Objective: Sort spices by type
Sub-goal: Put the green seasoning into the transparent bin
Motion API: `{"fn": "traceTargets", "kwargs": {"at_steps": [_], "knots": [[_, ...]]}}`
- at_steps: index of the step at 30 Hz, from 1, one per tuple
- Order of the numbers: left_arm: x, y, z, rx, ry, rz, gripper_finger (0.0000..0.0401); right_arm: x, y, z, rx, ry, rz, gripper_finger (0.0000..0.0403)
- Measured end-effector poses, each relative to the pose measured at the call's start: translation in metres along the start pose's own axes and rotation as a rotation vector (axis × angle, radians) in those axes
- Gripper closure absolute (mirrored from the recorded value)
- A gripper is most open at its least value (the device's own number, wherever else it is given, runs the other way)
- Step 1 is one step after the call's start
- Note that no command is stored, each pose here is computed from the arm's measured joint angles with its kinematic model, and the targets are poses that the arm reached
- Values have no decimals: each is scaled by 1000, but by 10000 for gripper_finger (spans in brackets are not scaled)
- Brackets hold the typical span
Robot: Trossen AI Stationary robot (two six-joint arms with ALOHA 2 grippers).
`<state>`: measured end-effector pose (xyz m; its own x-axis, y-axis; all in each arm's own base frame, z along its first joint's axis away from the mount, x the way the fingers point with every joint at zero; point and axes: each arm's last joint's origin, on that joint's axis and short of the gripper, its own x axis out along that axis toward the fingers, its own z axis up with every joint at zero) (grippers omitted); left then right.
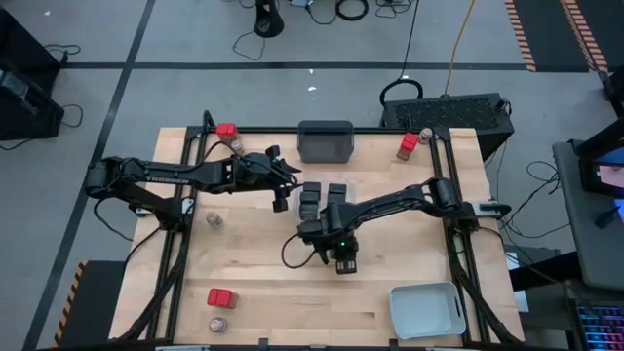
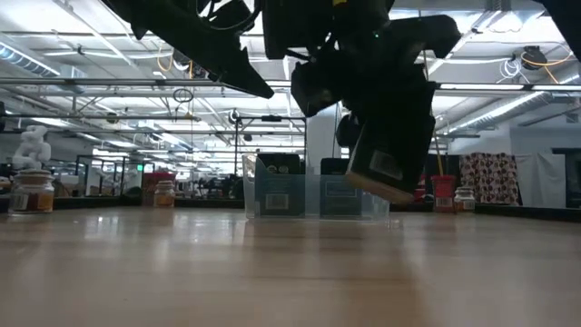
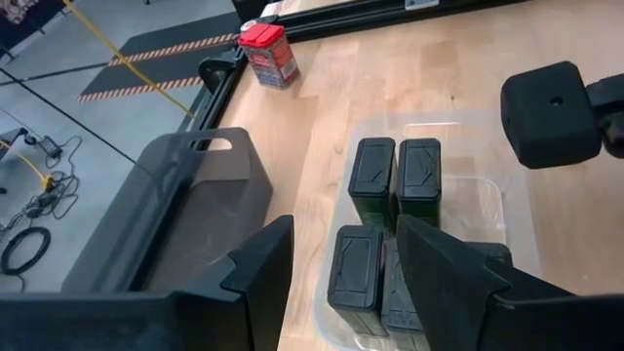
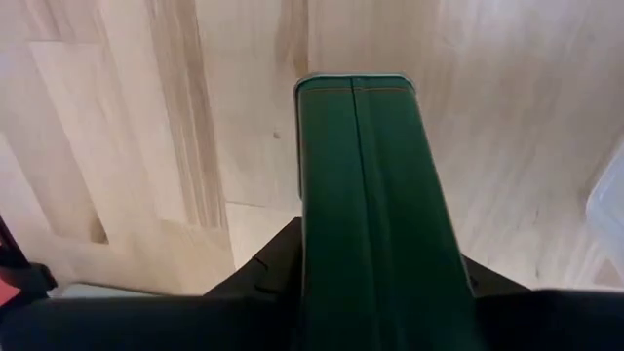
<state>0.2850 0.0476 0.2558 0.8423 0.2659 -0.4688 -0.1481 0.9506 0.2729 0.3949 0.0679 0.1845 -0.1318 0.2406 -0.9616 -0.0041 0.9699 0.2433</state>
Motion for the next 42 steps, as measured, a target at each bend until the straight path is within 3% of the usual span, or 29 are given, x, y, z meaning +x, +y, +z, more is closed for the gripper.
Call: {"fn": "traceTargets", "kwargs": {"at_steps": [15, 30, 38, 42], "knots": [[0, 0, 0, 0, -1, 0, 212, 1, 0, 2, -30, -12, 0, 263], [0, 0, 0, 1, -1, 0, 212, -5, 1, -1, -32, -23, 0, 261], [0, 0, 0, 2, 0, 0, 212, -25, 6, 1, -42, -44, -8, 261], [0, 0, 0, 2, 0, 1, 212, -42, 8, 1, -56, -79, -96, 261]]}}
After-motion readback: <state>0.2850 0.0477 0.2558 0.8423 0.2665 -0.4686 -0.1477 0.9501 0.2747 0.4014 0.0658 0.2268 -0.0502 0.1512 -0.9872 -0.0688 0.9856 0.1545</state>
